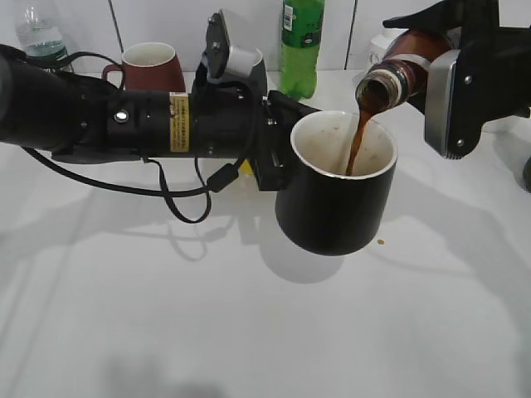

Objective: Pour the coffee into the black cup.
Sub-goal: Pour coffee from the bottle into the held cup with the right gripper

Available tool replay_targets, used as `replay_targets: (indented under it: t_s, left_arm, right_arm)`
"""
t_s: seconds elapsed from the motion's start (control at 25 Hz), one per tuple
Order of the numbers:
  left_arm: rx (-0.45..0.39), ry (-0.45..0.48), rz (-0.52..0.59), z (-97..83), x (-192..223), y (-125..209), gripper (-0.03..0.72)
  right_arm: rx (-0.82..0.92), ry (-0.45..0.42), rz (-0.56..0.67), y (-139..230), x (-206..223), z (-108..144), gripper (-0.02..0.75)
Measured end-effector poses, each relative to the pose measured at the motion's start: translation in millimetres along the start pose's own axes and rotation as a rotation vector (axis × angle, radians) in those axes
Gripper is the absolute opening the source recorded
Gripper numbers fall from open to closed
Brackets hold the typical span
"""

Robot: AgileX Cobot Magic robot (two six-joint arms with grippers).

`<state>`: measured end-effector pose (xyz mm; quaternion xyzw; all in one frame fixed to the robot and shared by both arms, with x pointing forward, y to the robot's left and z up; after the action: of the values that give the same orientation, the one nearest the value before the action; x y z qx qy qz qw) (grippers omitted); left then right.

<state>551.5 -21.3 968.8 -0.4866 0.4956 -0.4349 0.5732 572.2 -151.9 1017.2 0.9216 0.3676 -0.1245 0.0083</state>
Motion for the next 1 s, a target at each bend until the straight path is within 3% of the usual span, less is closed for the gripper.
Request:
replay_targets:
  t_s: [1.0]
  left_arm:
    - [0.003, 0.02, -0.021, -3.1, -0.1, -3.1, 0.054]
  right_arm:
    - [-0.056, 0.038, -0.048, -7.4, -0.3, -5.5, 0.528]
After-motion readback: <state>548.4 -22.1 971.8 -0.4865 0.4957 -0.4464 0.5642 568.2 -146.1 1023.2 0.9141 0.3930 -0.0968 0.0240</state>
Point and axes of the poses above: a point on each arm's last joint axis where the gripper is mounted, x pointing out along that axis toward the gripper, z along the wrist's bending axis when the last joint is at zero, y = z × x, the point moved 6 cm from there along x, pointing out along that axis toward the gripper, and after that the axes turned 1 degree about -x, right-handed, at the moved point
